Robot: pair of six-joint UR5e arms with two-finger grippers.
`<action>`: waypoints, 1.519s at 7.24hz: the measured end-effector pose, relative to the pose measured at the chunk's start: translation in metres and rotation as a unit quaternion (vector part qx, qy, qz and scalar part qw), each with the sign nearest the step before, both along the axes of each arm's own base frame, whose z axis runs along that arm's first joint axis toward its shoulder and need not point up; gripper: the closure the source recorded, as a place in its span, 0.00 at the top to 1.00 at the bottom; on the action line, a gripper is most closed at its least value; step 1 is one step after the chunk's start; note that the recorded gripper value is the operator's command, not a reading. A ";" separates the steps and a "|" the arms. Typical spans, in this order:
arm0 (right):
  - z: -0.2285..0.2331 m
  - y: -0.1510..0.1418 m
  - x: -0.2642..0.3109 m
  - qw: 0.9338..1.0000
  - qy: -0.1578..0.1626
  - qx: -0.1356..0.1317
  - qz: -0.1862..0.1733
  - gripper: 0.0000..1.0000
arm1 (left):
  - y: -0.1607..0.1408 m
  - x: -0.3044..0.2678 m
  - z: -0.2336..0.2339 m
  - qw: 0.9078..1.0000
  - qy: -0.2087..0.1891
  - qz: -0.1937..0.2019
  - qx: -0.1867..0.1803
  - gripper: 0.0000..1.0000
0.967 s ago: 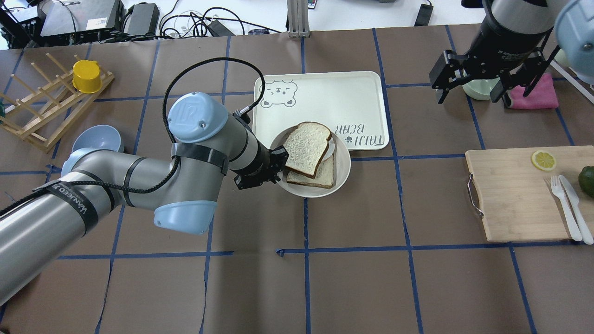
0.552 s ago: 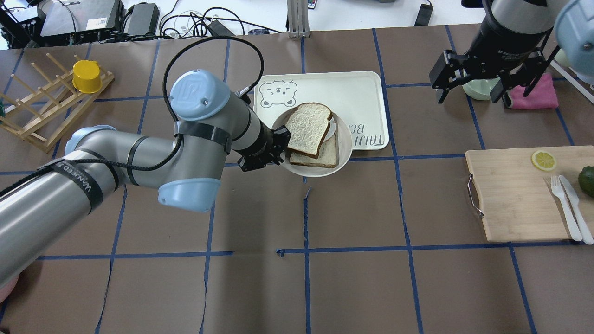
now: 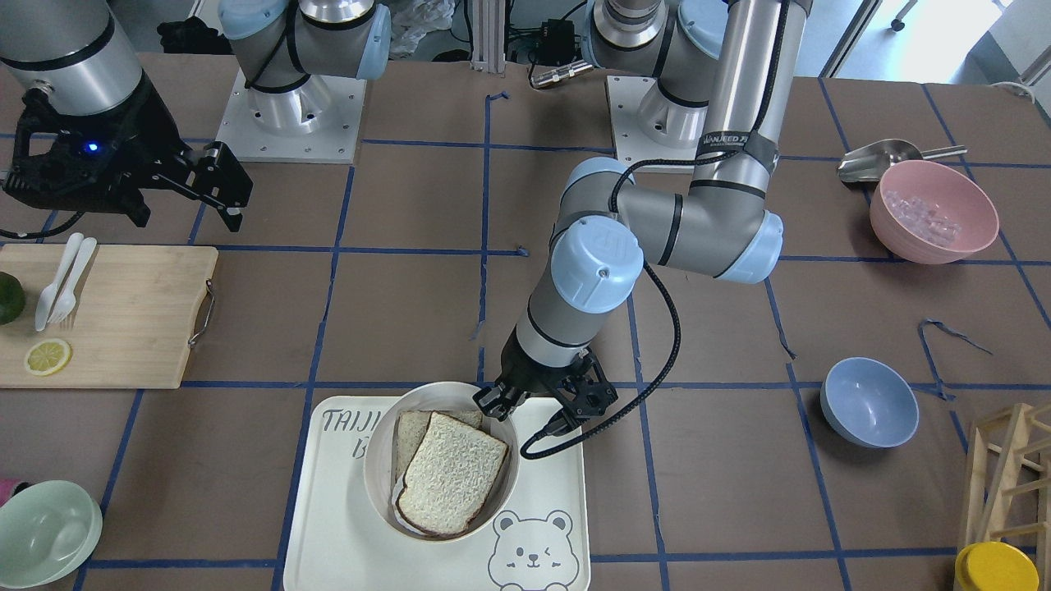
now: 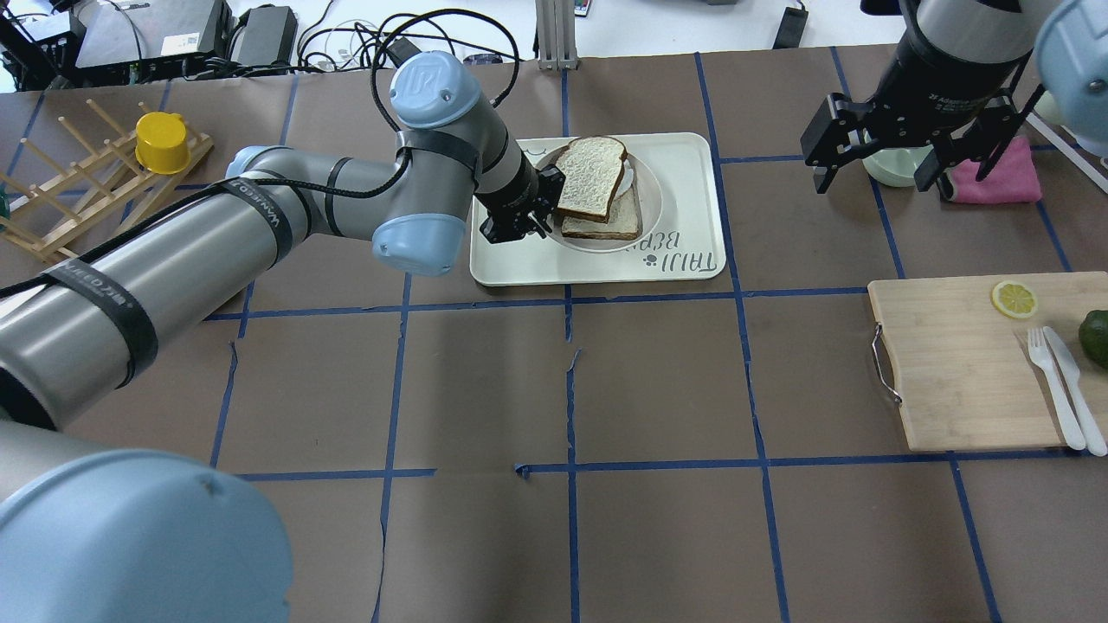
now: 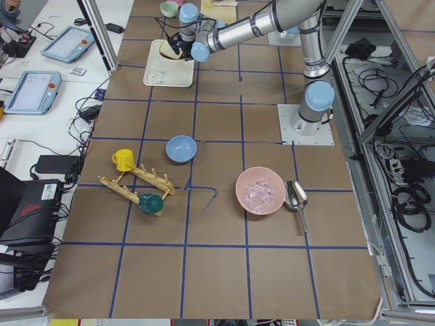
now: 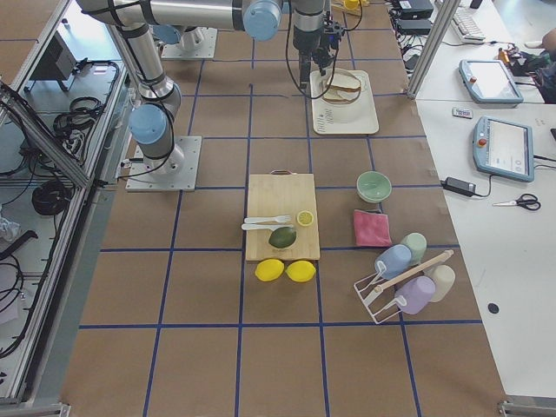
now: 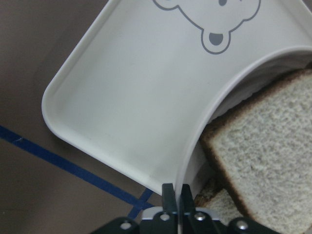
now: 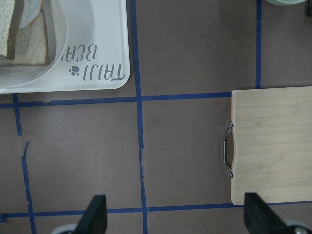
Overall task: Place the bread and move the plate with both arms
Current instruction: 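Slide the plate with the left gripper onto the bear-printed tray, then open the left gripper and lift it off the plate rim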
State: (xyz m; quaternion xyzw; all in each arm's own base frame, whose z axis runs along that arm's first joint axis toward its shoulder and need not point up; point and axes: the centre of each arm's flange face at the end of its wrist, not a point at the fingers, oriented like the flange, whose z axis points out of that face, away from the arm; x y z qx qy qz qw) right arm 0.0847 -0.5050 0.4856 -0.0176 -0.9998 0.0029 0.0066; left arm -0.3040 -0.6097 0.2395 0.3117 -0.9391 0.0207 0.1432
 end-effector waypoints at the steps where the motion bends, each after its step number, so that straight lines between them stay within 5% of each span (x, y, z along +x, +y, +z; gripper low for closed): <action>1: 0.000 0.000 0.000 1.000 0.000 0.000 0.000 1.00 | -0.010 -0.001 -0.010 1.000 0.000 0.000 0.002 0.00; 6: 0.001 0.000 0.000 1.000 0.001 -0.001 0.001 1.00 | -0.026 0.010 -0.034 1.000 0.018 0.008 0.019 0.00; 7: 0.001 0.000 0.000 1.000 0.001 -0.001 0.001 1.00 | -0.025 0.010 -0.037 1.000 0.018 0.009 0.022 0.16; 8: 0.001 0.000 0.000 1.000 0.001 -0.001 0.002 1.00 | -0.025 0.010 -0.038 1.000 0.018 0.007 0.022 0.48; 10: 0.002 0.000 -0.001 1.000 0.003 -0.001 0.004 1.00 | -0.027 0.010 -0.035 1.000 0.019 0.004 0.018 0.82; 11: 0.002 0.000 -0.001 1.000 0.003 -0.001 0.005 1.00 | -0.029 0.010 -0.030 1.000 0.020 0.005 0.014 0.86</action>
